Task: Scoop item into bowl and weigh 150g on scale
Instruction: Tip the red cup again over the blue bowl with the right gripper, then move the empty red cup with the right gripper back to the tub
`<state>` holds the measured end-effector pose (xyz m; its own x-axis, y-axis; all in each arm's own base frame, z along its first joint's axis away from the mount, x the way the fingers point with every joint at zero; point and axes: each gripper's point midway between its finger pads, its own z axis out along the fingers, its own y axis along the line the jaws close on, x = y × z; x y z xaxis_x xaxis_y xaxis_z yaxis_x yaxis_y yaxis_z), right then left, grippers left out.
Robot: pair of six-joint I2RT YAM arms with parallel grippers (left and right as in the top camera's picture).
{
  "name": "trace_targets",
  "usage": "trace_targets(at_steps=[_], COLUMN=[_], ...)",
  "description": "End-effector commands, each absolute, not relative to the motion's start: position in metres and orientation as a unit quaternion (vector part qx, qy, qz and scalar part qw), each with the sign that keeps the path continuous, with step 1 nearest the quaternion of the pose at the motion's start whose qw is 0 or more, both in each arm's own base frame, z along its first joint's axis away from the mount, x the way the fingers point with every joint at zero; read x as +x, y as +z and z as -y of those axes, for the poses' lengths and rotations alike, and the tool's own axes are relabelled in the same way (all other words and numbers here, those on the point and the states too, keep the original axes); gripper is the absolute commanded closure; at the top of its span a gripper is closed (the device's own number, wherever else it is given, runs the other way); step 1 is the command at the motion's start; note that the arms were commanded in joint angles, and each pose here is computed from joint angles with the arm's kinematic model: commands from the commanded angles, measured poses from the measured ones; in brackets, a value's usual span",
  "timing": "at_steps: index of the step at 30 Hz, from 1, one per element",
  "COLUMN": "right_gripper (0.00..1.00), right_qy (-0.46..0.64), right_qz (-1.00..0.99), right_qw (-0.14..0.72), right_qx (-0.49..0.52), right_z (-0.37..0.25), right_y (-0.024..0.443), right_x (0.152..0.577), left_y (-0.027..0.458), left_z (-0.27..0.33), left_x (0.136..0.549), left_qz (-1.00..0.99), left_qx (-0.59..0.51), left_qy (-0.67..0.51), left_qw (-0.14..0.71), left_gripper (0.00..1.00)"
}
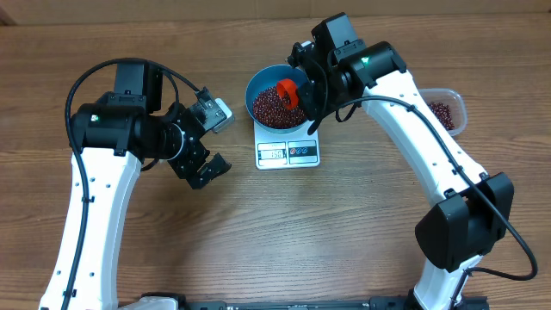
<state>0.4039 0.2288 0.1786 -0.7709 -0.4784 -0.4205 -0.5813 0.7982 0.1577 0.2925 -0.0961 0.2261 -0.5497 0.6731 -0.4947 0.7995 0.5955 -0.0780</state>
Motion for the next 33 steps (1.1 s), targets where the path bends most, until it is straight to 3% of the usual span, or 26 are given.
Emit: trace_targets(at_steps=[1,27,33], right_gripper=[0.96,0.96,0.96], right_qy=[0.145,0.203,0.239], right_qz=[-0.921,-0.911,-0.905], right_qw=[0.221,0.212,0.225], right_qx=[-0.284,-0.291,-0.271], right_z=[-0.229,-0.242,-0.236], right_y=[0.21,0.216,0.238], right_x=[0.406,0.398,0.398], left_y=[0.236,0.236,0.236], left_z=[0.096,0.096,0.096], left_x=[0.294,0.294,0.294], left_qz=[-0.866,-0.866,-0.866], left_qx=[0.422,0.422,0.422], left_qy=[-0.146,-0.146,-0.146], left_qw=[0.227,0.227,0.227], left_gripper=[0.0,0.0,0.0])
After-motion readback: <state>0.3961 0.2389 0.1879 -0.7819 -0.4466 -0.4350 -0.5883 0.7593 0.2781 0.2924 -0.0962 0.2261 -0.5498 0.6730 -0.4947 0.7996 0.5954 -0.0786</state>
